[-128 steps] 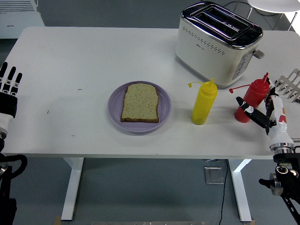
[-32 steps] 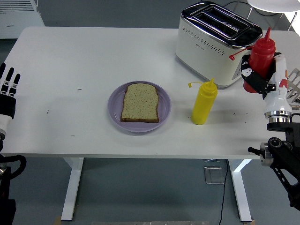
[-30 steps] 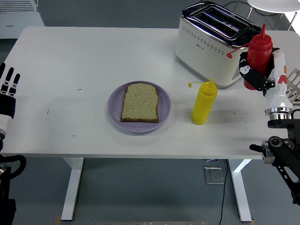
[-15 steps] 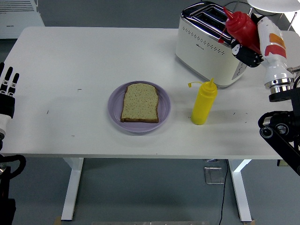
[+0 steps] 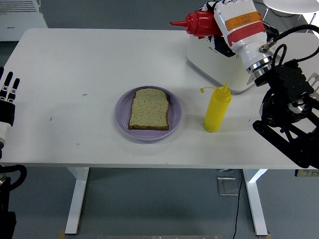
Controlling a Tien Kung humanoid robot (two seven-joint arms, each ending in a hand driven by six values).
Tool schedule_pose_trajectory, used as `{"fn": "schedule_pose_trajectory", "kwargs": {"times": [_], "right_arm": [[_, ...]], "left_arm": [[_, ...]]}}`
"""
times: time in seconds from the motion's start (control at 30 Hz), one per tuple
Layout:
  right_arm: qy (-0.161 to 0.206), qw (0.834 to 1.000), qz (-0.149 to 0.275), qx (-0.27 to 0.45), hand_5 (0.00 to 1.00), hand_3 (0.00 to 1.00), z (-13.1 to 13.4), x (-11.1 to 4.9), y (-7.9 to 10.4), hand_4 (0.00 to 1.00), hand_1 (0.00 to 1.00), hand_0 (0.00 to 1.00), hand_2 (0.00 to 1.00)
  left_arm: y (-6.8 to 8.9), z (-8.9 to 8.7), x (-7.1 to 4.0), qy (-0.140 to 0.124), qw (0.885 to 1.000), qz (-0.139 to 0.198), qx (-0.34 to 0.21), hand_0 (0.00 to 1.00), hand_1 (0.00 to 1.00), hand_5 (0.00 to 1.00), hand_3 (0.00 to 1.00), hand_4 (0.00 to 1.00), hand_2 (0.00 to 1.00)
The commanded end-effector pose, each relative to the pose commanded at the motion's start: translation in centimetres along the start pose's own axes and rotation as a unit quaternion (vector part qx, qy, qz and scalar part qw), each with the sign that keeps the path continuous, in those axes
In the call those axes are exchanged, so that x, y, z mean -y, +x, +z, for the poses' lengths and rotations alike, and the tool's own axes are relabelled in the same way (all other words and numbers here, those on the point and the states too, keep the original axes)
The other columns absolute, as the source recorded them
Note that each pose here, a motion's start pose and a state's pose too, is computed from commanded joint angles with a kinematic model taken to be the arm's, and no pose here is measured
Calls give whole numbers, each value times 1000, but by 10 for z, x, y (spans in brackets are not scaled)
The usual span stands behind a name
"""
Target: Pick up the cup,pour liquid into bread,place the cup on the desk
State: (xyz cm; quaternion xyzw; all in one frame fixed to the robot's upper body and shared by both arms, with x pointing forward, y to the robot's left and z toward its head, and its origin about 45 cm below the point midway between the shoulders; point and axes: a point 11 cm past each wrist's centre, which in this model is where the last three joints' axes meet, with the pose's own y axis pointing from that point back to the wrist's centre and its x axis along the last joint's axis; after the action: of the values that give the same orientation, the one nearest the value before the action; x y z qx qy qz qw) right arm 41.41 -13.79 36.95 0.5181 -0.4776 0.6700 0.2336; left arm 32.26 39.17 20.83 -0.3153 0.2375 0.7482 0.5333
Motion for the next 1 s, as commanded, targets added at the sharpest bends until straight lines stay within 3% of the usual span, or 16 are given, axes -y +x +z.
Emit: {"fn": "schedule_pose_trajectory", "kwargs": {"times": [0.33, 0.47, 0.77, 0.87, 1.0], "right_arm": [[40, 990, -105, -86, 83, 482, -25, 9, -36, 478, 226, 120, 345], [33, 989, -105, -99, 87, 484, -16, 13, -30, 470, 237, 131, 354], [18, 994, -66, -90, 95, 486, -4, 22, 4, 454, 241, 138, 359], [28, 993, -73, -92, 95, 486, -9, 19, -2, 454, 241, 138, 359], [62, 985, -113, -110, 94, 489, -23, 8, -29, 448, 246, 148, 364]], "left_arm": [[0, -1, 0, 1, 1000, 0, 0, 810, 743, 998, 719, 515, 728], [1, 1, 0, -2, 1000, 0, 0, 810, 742, 998, 719, 515, 728], [1, 2, 0, -2, 1000, 1, 1, 810, 742, 998, 719, 515, 728], [1, 2, 0, -2, 1000, 1, 1, 810, 742, 998, 719, 515, 728], [1, 1, 0, -1, 1000, 1, 0, 810, 742, 998, 719, 517, 729]]}}
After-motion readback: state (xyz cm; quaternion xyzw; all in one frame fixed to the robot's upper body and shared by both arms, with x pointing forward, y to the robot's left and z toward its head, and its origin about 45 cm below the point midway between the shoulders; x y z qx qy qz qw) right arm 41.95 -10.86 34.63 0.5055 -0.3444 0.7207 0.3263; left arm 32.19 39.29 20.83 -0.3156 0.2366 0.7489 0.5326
